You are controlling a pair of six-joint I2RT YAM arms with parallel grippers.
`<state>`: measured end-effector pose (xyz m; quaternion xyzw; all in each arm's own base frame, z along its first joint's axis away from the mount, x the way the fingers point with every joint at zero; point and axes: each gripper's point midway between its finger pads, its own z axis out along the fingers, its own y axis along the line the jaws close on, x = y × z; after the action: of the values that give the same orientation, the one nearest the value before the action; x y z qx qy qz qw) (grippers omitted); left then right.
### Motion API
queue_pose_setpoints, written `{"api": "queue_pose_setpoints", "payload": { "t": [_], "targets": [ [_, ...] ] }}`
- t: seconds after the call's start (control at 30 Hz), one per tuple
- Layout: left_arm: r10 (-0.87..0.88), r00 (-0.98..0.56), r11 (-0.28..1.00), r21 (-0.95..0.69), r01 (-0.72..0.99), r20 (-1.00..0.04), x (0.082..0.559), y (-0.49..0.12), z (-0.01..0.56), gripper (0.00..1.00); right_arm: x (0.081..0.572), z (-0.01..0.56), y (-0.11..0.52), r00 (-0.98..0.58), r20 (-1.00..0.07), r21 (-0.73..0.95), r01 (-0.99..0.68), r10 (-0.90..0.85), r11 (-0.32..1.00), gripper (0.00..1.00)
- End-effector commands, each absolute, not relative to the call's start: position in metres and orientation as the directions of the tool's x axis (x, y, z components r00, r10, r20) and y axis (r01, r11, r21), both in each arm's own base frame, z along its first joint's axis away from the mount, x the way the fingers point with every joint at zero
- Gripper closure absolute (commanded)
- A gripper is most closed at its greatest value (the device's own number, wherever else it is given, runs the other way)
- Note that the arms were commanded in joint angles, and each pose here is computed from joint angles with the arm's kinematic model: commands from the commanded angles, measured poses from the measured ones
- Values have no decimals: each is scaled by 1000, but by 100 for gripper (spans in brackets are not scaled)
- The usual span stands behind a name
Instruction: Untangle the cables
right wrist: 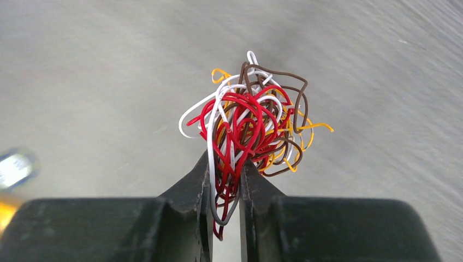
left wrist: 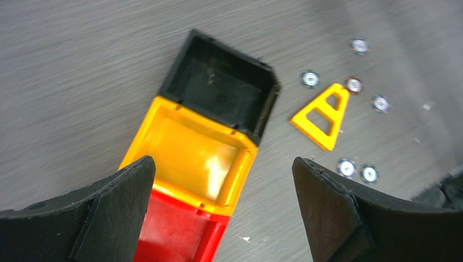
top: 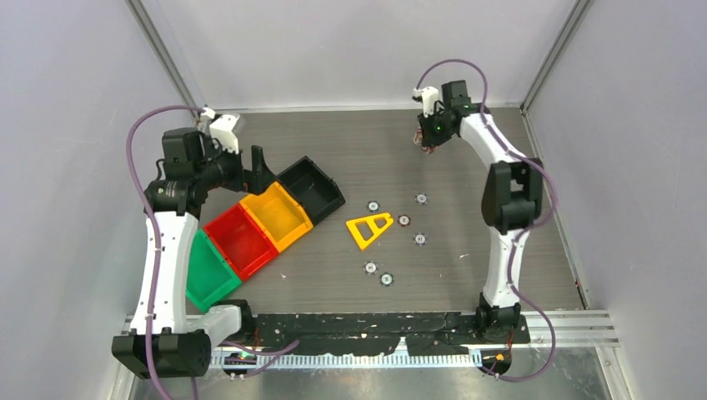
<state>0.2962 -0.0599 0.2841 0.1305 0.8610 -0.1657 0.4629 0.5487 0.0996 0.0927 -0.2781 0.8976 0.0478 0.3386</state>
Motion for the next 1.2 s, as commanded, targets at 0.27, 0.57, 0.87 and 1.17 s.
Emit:
{"api": "queue_pose_setpoints", "payload": {
  "t": [0.27,0.57,0.87,1.17],
  "targets": [
    [200,-43,334,27,942,-979,259,-232,328,1,275,279,211,-423,-824,369,-905,-377,210,94],
    [314,46,93,79,993,-948,228,-316,300,3,198,286,247,-378,-841,407,-913,-388,7,94],
    [376,-4,41,12,999,-927,215,-328,264,100,185,266,237,-407,-796,441,-897,-448,30,88],
    [361,-171,206,-101,973,-917,236,-263,236,100,280,236,130,-524,-754,255,-789,-395,559,95]
  ]
}}
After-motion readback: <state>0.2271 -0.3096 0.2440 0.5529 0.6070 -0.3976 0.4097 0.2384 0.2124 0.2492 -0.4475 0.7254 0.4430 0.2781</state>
